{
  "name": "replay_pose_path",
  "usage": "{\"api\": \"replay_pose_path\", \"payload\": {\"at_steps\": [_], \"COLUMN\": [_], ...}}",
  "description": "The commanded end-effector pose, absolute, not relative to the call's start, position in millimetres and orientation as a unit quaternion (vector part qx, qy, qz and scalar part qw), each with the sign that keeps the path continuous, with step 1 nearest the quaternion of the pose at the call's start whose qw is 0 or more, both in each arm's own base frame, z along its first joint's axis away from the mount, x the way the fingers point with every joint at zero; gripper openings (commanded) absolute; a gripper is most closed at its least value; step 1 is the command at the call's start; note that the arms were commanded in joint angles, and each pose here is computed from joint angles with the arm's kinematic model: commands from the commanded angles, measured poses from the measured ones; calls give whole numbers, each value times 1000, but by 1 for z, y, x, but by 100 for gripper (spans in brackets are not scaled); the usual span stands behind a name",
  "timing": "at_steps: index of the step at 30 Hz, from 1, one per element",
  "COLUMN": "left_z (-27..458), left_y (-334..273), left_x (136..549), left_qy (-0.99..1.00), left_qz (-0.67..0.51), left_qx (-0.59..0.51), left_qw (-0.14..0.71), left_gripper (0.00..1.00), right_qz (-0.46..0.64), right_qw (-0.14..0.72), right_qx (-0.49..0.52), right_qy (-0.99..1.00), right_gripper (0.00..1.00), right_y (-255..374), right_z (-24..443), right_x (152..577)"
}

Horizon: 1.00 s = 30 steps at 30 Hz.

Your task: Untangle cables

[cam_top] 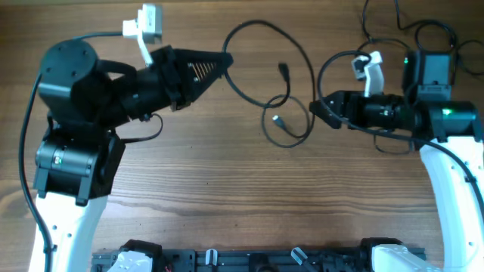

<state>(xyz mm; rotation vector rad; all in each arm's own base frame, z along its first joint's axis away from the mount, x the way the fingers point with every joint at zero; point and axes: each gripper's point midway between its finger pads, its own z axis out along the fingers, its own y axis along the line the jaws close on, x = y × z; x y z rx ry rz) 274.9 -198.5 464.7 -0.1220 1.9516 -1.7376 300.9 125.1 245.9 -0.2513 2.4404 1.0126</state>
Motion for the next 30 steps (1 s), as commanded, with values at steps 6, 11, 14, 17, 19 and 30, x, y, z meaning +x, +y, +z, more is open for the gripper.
{"api": "replay_pose_path", "payload": {"at_steps": [6, 11, 14, 17, 19, 30], "left_z": [501, 495, 494, 492, 489, 438], "left_y": [-204, -186, -174, -174, -174, -169], "left_x": [252, 265, 270, 272, 277, 310], "left_qy": [685, 690, 691, 692, 695, 728], "left_qz": [-696, -686, -682, -680, -673, -639], "left_qx": [-26, -57, -66, -64, -60, -160], "left_qw": [214, 224, 230, 235, 244, 190], "left_gripper": [4, 4, 4, 4, 4, 4], "right_qz": [153, 26, 69, 231, 299, 314], "right_qw": [222, 214, 206, 188, 164, 158], "right_qx": [46, 159, 157, 61, 59, 43], "right_qy": [962, 963, 963, 953, 938, 935], "right_gripper": [46, 4, 21, 50, 51, 57], "right_y": [91, 36, 45, 106, 130, 176], "right_z": [191, 173, 174, 189, 197, 199], "right_x": [325, 324, 325, 324, 319, 315]}}
